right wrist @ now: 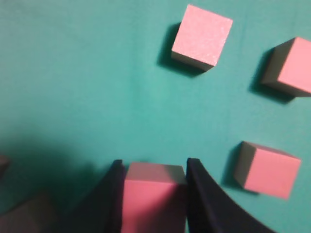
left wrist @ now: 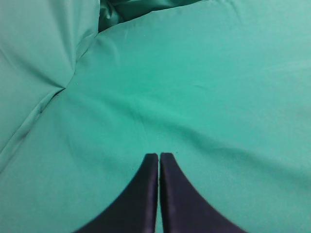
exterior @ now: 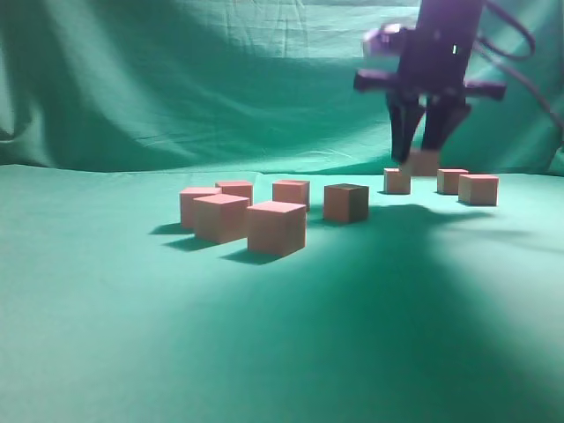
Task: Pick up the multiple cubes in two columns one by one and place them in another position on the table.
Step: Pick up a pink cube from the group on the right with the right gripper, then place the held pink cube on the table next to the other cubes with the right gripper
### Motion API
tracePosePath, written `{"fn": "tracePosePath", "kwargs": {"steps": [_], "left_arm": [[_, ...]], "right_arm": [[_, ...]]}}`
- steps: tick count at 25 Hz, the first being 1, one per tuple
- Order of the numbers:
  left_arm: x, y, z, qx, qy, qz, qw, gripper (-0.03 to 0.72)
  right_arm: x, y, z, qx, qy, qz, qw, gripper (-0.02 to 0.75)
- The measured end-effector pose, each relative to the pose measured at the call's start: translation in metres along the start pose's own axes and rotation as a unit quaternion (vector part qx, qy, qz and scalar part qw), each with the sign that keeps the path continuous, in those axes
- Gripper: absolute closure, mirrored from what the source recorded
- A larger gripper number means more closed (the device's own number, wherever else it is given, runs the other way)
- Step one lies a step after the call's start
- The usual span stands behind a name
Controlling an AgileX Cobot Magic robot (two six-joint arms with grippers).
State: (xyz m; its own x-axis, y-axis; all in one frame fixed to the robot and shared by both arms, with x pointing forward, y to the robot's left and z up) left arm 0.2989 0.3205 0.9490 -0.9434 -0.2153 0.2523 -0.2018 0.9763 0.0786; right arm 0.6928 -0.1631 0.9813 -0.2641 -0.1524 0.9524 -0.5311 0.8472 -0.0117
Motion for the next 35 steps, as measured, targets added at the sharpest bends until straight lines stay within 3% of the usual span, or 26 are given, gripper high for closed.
{"fn": "tracePosePath", "kwargs": {"steps": [9,16,21,25,31,35], "left_arm": [[0.000,0.000,0.000,0.000,0.000,0.000,1.000,0.688],[0.000,0.000,0.000,0.000,0.000,0.000,1.000,0.688],[0.000,0.000,0.000,0.000,0.000,0.000,1.000,0.688],[0.000,0.000,0.000,0.000,0.000,0.000,1.000,0.688],[0.000,0.000,0.000,0.000,0.000,0.000,1.000,0.688],[0.000,0.000,0.000,0.000,0.000,0.000,1.000,0.688]], "right_arm": [[0.142,0.029,0.024,0.047,-0.081,-0.032,0.995,0.475],[0.183,0.064,0.084,0.074,-0.150,-0.078,0.983,0.475],[0.182,0.090,0.123,0.145,-0.185,-0.139,0.962,0.475],[0.152,0.114,0.140,0.179,-0.156,-0.174,0.956,0.475],[0.115,0.153,0.136,0.258,-0.141,-0.196,0.935,0.475],[0.092,0.161,0.129,0.251,-0.127,-0.206,0.937,0.475]]}}
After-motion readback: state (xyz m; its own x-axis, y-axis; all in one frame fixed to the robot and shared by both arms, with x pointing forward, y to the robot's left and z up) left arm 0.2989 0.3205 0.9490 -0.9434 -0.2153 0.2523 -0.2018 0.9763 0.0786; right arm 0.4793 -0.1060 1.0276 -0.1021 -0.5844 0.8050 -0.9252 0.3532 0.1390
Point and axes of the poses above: a point on each arm's last joint axis where the gripper is mounted, x pointing back along that axis away from the gripper, y along the wrist's bending axis when the last joint is at zero, z = x × y, the point moved 1 cm from there along -x, pointing out along that axis toward the gripper, and after that the axes turned 15 degrees about x, right-handed, at the moved point
